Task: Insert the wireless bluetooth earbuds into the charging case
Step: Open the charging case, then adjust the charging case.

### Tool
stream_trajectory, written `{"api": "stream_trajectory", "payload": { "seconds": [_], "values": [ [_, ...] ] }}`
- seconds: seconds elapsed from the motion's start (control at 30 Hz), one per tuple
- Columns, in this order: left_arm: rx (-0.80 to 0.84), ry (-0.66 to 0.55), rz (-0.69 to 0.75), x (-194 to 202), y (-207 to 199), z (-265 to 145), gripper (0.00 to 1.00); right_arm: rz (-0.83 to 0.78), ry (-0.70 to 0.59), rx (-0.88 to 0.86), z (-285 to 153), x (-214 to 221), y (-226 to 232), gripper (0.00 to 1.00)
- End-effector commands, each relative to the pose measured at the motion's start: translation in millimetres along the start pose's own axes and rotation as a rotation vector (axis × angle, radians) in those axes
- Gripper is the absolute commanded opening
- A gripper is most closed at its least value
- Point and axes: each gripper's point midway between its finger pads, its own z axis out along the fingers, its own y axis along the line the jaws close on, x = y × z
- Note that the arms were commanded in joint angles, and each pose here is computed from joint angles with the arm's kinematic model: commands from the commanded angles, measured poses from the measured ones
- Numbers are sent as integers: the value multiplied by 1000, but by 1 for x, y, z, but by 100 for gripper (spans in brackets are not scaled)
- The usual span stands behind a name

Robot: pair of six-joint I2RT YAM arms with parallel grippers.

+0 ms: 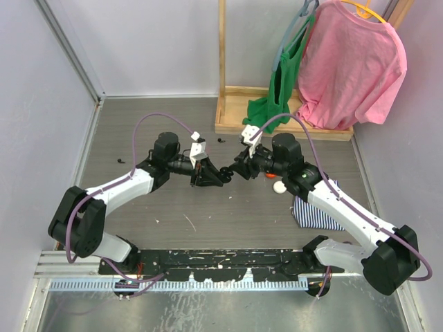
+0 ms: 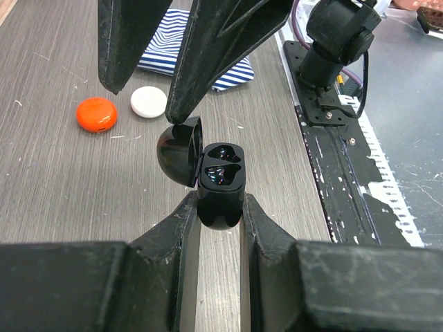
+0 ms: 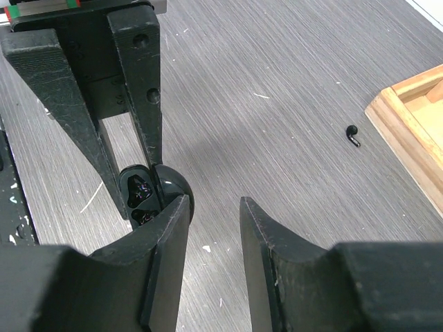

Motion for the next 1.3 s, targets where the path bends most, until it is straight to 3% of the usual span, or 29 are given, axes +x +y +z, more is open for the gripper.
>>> {"api": "stream_trajectory", "payload": {
  "seconds": [0.0,0.17,0.53,0.63,0.7,1.27],
  "values": [
    [4,-41,81,-22,-4,-2,0,-18,-87,35,-9,-26,-4,41],
    [-79,-77,94,-29,7,-3,0,-14,-180,91,-22,-42,-6,43],
    [-234,-228,179,-72,25,-12,0,-60,-367,77,-34,-40,7,57],
    [-247,-279,205,-86,25,-14,0,-154,-458,31,-38,-41,19,62],
    [-249,-303,221,-93,23,-15,0,-128,-510,52,-42,-42,18,64],
    [-97,-392,296,-128,-4,-13,0,-36,-714,-23,-52,-69,27,61]
  ]
}}
